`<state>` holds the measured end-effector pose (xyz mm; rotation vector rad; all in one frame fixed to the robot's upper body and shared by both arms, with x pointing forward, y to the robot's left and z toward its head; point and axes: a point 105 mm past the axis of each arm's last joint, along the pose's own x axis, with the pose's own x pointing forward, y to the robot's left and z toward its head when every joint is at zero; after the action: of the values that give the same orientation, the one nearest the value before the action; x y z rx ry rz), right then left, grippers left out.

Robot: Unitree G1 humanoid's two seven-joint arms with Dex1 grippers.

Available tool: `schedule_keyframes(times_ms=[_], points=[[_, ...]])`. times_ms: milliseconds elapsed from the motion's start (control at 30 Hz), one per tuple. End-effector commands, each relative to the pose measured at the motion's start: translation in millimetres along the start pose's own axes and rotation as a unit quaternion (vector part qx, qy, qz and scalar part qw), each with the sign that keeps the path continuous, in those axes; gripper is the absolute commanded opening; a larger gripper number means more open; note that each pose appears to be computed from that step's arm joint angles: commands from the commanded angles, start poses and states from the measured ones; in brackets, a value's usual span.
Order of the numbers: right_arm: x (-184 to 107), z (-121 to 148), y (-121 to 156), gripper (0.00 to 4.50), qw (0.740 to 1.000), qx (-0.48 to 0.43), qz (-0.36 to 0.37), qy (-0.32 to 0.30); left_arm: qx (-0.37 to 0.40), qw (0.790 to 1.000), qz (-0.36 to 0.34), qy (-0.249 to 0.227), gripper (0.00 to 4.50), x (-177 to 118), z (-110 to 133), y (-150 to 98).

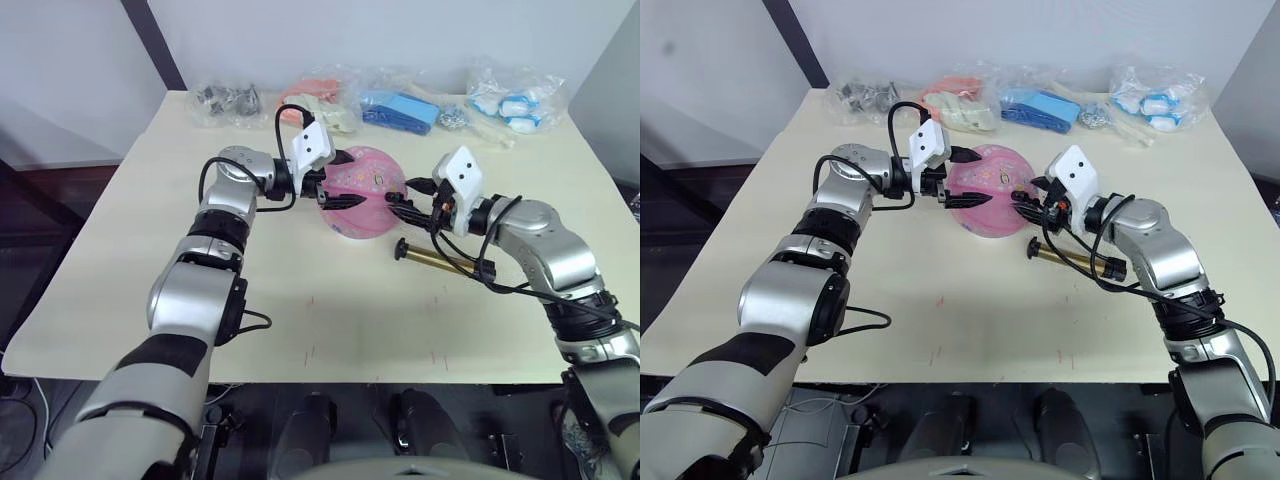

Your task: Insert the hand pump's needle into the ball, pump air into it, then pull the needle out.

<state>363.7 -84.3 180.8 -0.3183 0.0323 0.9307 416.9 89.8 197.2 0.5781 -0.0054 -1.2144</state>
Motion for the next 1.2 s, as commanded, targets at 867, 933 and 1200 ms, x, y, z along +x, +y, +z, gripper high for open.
schedule_keyframes(times_ms=[867, 933, 1200], points=[[12, 11, -3, 1.03, 0.995, -0.095, 0.009, 0.005, -0.007, 1.0, -0.004, 0.013, 4.5, 0, -6, -3], [13, 10, -3, 1.03, 0.995, -0.099, 0.009, 0.008, -0.007, 1.0, -0.004, 0.012, 4.5, 0, -6, -3], [13, 6, -4, 1.03, 0.991, -0.127, 0.012, 0.035, -0.005, 1.0, -0.004, 0.011, 4.5, 0, -6, -3]])
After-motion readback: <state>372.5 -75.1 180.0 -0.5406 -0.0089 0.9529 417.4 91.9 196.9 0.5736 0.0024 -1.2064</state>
